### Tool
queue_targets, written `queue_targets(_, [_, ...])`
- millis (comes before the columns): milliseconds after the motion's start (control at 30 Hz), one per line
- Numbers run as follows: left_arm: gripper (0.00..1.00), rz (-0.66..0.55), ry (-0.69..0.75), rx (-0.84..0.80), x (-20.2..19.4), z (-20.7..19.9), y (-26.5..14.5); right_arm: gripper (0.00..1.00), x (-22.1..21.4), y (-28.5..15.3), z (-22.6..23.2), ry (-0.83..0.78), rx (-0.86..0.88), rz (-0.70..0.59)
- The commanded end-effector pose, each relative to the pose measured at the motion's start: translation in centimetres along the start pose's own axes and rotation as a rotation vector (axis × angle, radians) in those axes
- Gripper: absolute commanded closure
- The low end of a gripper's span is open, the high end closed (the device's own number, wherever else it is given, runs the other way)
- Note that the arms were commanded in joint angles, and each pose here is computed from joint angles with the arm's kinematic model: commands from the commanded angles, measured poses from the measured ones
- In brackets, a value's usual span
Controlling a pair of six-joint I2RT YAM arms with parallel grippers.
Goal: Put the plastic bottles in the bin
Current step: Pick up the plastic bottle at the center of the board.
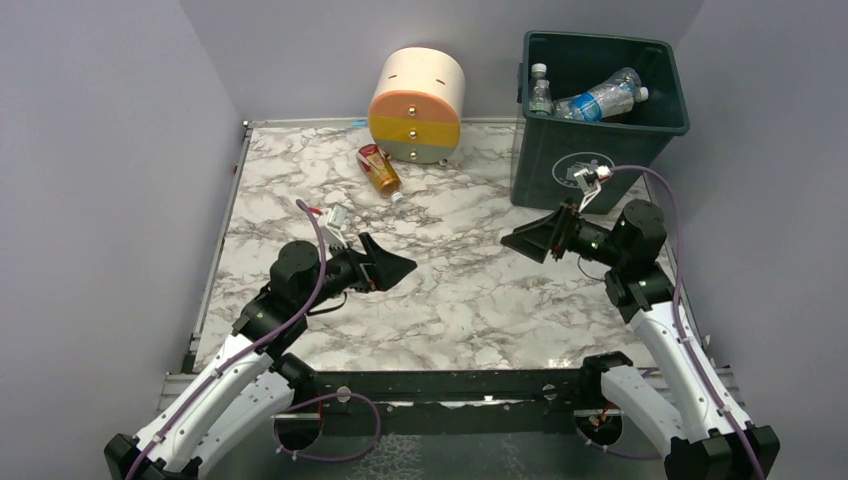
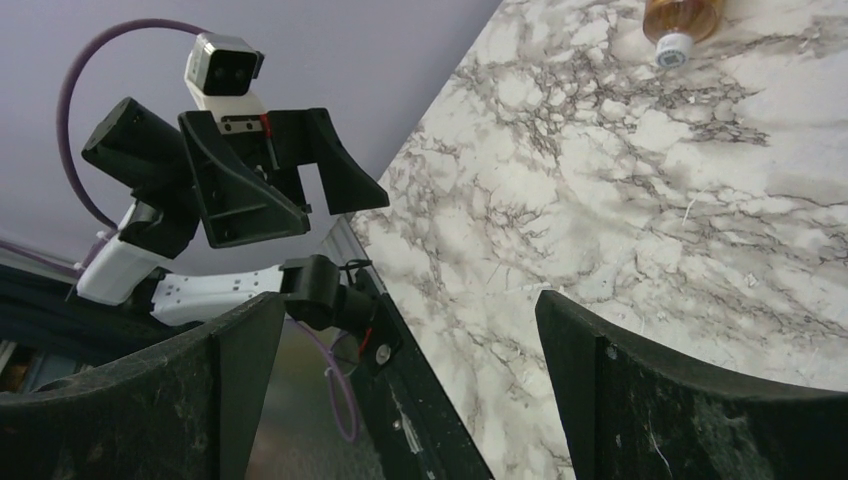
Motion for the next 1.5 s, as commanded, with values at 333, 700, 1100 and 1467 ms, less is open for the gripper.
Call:
queue_targets(333, [0.01, -0.018, 0.024, 0.066, -0.9, 2.2, 1.2, 0.00, -3.0, 1.1, -2.7, 0.065, 0.023, 0.122])
queue_targets(700, [0.01, 0.025, 0.001, 0.063, -3.1, 3.9, 2.9, 0.00, -4.1, 2.9, -5.7, 0.092, -0.016, 0.170])
queue_targets(1100, [0.01, 0.018, 0.000, 0.069, -3.1, 4.8, 4.7, 0.00, -6.9, 5.4, -8.3, 0.152, -0.051, 0.236])
queue_targets(1467, [0.01, 0.009, -0.025, 0.187, -1.9, 8.3, 6.1, 0.01, -9.3, 8.0, -11.2, 0.212, -0.041, 0.318])
Point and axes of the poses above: each gripper's point midway between its finger pads, its own y axis out along the fingers, its own z axis along the line the jaws close on, x = y × z, the point moved 5 cm from there along -y, back along the fingers, and after that the axes turned 10 degrees about y, right-handed, at the moved point
